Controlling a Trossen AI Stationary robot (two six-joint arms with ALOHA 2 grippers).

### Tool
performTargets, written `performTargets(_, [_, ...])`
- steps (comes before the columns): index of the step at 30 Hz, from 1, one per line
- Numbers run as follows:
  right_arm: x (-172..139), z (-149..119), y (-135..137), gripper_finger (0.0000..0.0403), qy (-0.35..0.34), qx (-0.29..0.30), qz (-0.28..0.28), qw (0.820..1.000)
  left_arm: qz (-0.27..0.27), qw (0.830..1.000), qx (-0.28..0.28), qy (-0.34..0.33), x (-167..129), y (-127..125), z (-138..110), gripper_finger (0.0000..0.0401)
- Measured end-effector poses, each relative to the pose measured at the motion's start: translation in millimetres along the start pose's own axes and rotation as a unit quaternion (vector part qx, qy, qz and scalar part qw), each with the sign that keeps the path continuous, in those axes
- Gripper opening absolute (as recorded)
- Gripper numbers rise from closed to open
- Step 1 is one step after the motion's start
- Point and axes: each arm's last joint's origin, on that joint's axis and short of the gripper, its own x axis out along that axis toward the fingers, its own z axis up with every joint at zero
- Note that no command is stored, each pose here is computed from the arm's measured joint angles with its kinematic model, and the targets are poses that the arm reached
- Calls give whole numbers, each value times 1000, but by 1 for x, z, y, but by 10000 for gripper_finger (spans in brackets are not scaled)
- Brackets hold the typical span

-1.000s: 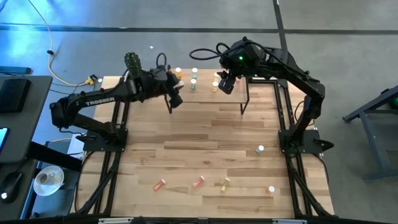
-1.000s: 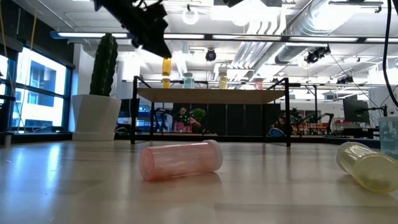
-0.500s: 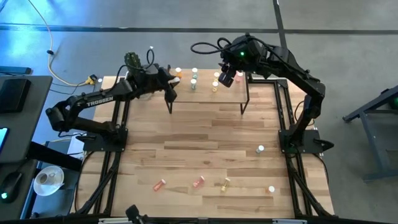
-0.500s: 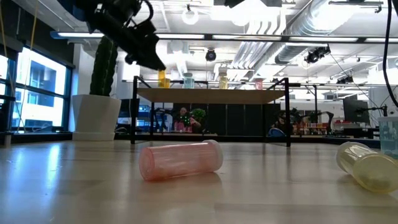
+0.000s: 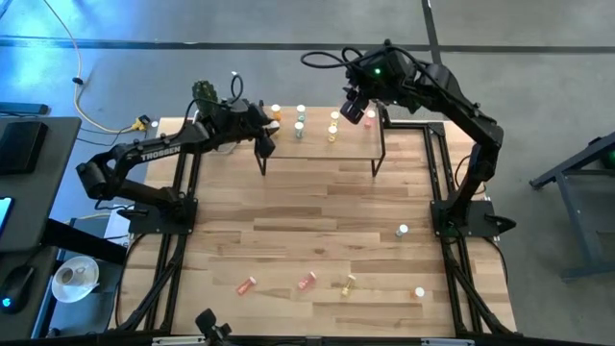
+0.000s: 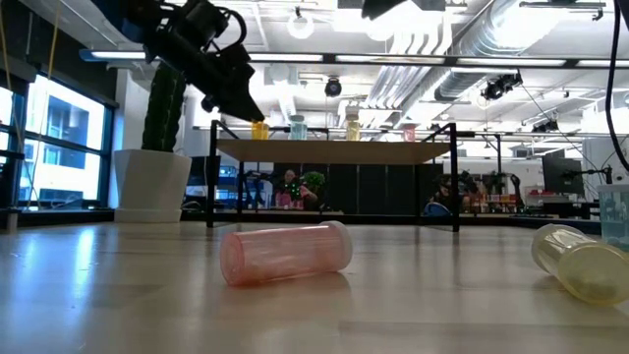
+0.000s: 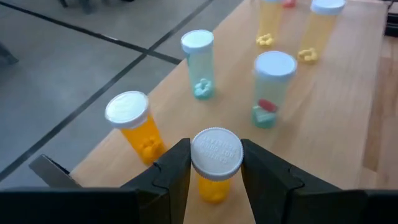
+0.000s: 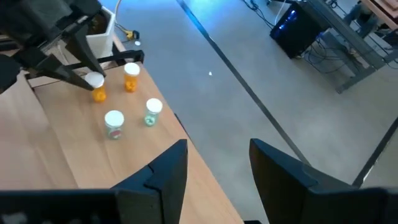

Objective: Pick and place medicine bottles onto shelf by color
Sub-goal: Put the left orange pill bottle on the shelf, then put the blue pill bottle on the shelf

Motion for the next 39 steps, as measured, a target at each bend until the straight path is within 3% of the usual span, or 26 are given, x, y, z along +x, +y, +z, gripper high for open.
performTargets(19, [5,-2,-12,163,6,12,-7,1000,2,1000,-18,1,0,0,0,124])
performTargets(39, [5,-2,-12,163,6,12,-6,1000,4,1000,-17,-15,-1,1,3,175])
